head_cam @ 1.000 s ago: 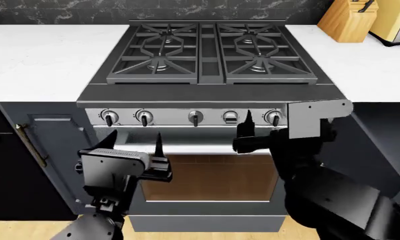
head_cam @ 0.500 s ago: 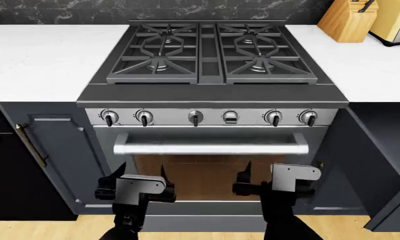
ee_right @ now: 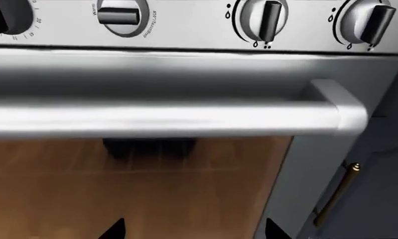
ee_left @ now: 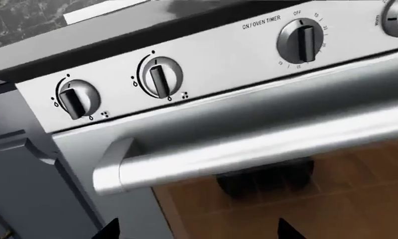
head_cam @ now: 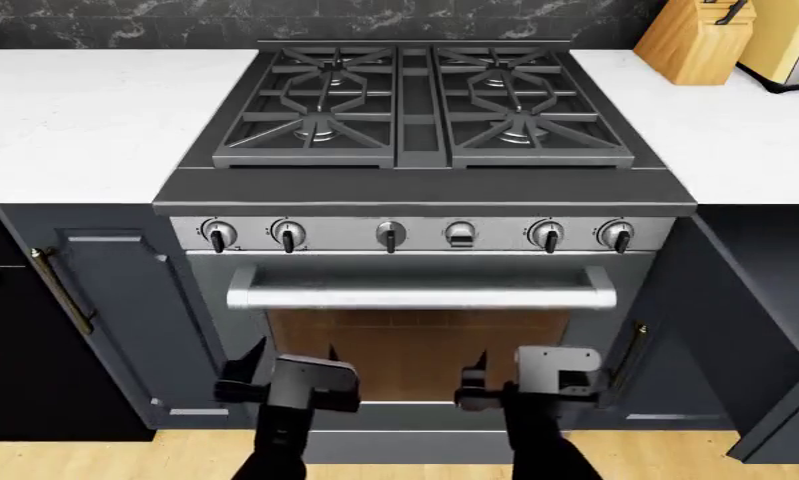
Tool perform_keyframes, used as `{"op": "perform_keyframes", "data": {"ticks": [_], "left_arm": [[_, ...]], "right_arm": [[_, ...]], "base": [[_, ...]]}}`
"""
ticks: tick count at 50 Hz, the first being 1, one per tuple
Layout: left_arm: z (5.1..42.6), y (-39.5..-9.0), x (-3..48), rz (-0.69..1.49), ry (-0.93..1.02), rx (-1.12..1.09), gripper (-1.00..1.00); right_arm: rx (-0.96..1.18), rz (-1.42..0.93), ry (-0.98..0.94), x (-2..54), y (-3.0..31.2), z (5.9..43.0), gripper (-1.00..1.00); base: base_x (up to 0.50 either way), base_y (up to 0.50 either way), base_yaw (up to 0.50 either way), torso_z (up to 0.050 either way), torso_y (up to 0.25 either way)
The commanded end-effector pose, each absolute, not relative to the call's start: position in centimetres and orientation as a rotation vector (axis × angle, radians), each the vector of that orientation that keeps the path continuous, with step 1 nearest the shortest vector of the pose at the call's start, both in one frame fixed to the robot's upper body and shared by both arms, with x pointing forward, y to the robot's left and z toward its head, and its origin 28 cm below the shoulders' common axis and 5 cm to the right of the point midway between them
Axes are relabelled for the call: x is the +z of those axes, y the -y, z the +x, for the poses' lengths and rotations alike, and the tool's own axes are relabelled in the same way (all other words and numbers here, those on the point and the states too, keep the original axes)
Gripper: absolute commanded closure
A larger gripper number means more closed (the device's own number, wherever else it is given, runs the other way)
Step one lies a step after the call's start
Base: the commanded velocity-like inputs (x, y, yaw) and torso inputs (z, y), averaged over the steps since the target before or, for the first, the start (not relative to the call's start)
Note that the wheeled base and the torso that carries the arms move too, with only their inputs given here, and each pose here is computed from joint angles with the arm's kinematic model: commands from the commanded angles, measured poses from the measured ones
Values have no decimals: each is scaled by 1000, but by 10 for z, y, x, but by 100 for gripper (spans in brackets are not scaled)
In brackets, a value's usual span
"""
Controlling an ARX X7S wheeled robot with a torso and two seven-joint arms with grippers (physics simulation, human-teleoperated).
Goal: Pick and place the shaker into the drawer. Then close the cabinet.
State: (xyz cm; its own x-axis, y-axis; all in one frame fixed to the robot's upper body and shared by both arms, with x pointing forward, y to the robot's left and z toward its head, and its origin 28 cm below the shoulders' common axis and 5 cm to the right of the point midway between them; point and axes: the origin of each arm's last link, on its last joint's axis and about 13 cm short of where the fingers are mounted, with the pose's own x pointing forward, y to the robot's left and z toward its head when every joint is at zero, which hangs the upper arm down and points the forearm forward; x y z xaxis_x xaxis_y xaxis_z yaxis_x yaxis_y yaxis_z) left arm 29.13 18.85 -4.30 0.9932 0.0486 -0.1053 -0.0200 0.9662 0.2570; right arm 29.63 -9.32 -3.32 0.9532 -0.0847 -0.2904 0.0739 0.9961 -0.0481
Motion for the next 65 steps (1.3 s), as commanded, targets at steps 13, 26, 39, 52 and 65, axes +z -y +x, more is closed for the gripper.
{"op": "perform_keyframes", "data": {"ticks": [13,26,39,52,65], "left_arm": [[288,-183,-53,370,-227,-89,-100],[292,-184,-50,352,-226,-76,-100],[292,-185,-50,355,-227,-59,-100],[287,-184,-54,367,-219,-67,-100],[288,-184,-54,363,-224,-73,-100]], "right_arm": [[-27,-66,-309,-39,91,296,-100],[-31,-67,-304,-37,92,296,-100],[-4,-105,-325,-40,90,296,-100],[5,-111,-325,-39,89,295,-100],[2,-106,-325,-39,89,295,-100]], "base": [[0,0,0,0,0],[0,0,0,0,0],[-5,278,0,0,0],[-14,500,0,0,0],[-14,500,0,0,0]]}}
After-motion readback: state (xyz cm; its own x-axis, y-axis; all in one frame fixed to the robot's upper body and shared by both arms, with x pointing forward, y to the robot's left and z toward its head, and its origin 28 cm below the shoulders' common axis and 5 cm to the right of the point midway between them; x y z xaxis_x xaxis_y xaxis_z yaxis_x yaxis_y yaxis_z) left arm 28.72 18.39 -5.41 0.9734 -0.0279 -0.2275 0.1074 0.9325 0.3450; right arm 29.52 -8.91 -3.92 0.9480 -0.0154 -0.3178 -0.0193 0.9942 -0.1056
